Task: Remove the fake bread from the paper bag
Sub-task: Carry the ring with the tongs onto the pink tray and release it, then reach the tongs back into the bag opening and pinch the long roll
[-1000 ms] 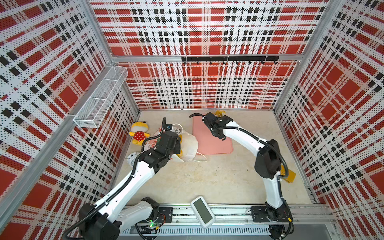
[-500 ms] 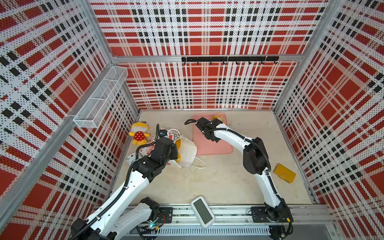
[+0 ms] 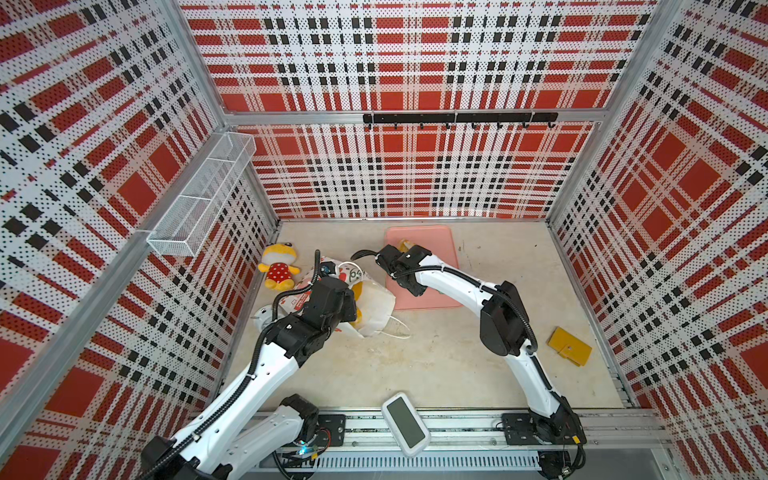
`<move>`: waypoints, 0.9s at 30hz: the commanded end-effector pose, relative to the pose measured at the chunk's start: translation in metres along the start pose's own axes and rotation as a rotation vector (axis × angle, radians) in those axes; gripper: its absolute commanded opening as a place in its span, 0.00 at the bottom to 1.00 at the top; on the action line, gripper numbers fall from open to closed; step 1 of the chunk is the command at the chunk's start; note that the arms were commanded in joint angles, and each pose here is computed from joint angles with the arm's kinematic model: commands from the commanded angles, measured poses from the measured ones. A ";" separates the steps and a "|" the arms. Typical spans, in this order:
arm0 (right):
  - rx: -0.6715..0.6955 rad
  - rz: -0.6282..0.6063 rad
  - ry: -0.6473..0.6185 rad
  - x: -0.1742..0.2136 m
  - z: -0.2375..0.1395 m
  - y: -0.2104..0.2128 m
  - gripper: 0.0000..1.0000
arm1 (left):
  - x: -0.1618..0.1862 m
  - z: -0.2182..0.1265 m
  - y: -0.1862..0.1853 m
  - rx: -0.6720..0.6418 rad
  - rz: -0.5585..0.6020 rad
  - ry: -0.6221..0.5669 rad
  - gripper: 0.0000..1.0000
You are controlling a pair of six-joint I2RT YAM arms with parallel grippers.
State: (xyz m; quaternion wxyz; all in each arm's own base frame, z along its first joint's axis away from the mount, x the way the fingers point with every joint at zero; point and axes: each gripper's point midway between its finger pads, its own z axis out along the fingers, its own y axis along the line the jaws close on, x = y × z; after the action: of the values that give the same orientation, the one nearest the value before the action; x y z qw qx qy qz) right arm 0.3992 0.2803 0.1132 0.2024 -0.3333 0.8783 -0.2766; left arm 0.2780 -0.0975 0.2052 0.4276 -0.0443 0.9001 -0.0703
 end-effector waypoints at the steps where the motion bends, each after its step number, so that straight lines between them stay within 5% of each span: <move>1: -0.072 0.057 -0.006 0.007 -0.014 0.002 0.38 | 0.006 -0.003 0.006 -0.019 -0.028 0.007 0.00; 27: -0.736 0.524 -0.138 0.060 -0.090 0.008 0.36 | 0.009 -0.005 0.006 -0.009 0.010 0.006 0.00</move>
State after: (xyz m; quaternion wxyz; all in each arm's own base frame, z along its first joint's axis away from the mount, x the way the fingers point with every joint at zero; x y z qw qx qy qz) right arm 0.3014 0.2595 0.1468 0.1652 -0.2025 0.9642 0.0439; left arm 0.2726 -0.0956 0.2053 0.4294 -0.0413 0.8994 -0.0707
